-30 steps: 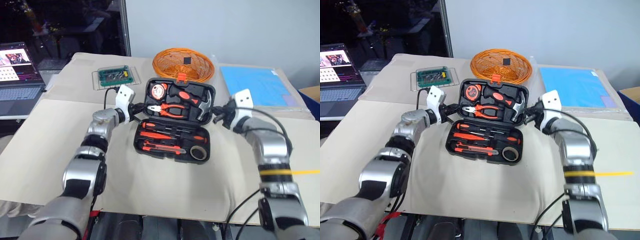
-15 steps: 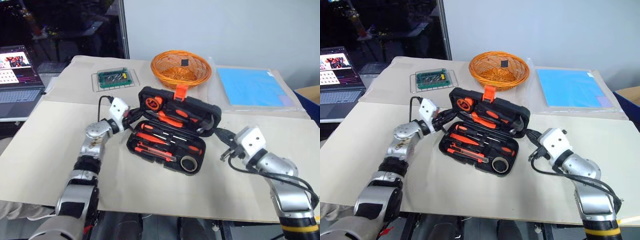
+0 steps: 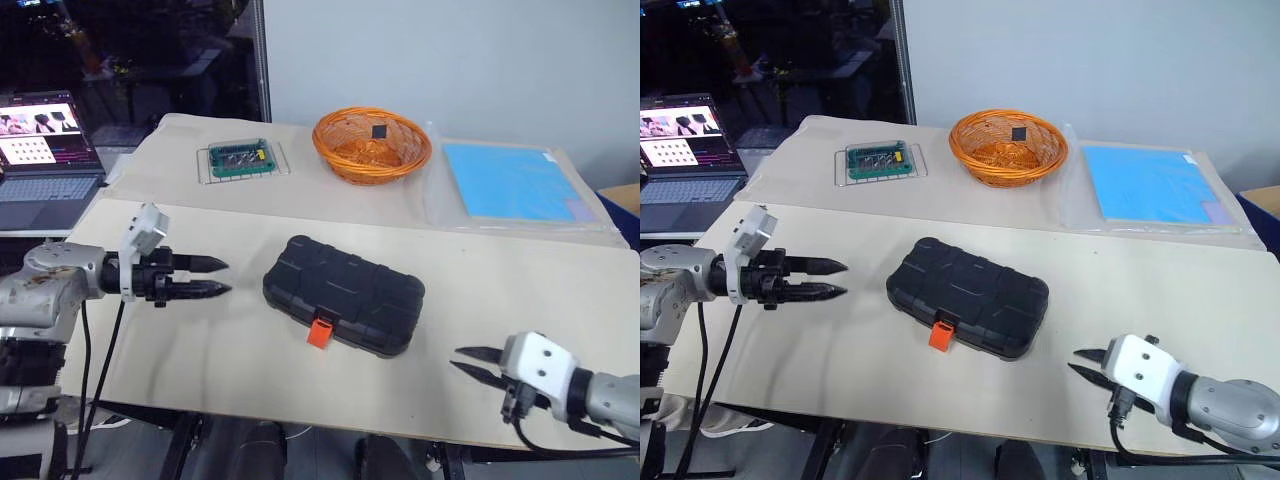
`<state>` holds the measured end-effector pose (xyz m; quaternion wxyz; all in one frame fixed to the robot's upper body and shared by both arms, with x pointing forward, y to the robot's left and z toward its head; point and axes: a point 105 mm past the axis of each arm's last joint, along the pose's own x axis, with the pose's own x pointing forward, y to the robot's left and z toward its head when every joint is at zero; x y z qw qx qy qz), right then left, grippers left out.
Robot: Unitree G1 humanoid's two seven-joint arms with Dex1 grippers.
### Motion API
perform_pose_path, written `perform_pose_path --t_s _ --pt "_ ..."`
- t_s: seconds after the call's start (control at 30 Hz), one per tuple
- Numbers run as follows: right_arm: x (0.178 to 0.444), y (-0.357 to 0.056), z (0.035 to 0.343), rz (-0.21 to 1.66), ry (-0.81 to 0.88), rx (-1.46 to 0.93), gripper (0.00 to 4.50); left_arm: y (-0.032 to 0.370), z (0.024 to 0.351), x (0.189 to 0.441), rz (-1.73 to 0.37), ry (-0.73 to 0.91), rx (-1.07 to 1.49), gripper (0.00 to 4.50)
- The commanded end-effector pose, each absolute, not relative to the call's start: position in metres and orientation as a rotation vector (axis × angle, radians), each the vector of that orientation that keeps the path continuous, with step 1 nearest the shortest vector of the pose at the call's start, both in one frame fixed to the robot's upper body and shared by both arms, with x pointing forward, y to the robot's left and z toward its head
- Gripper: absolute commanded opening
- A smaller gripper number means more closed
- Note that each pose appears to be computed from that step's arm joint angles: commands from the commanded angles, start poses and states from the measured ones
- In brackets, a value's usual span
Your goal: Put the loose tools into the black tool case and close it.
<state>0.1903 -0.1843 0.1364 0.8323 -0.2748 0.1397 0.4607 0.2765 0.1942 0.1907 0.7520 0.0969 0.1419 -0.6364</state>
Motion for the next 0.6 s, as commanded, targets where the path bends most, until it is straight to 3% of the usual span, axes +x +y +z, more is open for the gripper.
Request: perform_pose_path --t_s 0.03,0.07,0.13,0.27,0.47,0.6 --pt "0.175 -0.139 0.134 1.174 0.308 -0.493 0.0 0.179 0.202 0.26 -1.489 0.289 0.255 3.55" --pt "0.177 -0.131 0.126 1.185 0.329 -0.494 0.0 0.175 0.202 0.258 -1.504 0.284 0.268 4.06" --pt "0.185 -0.123 0.108 1.18 0.374 -0.54 0.0 0.167 0.203 0.257 -1.513 0.26 0.286 4.39" --pt "0.226 -0.119 0.094 1.001 0.374 -0.568 0.0 0.16 0.199 0.249 -1.544 0.26 0.343 4.39" --pt "0.291 -0.122 0.117 0.661 0.248 -0.443 0.0 0.154 0.196 0.247 -1.528 0.242 0.346 4.39" --pt "0.32 -0.121 0.131 0.598 0.208 -0.435 0.0 0.15 0.194 0.251 -1.497 0.217 0.356 4.39"
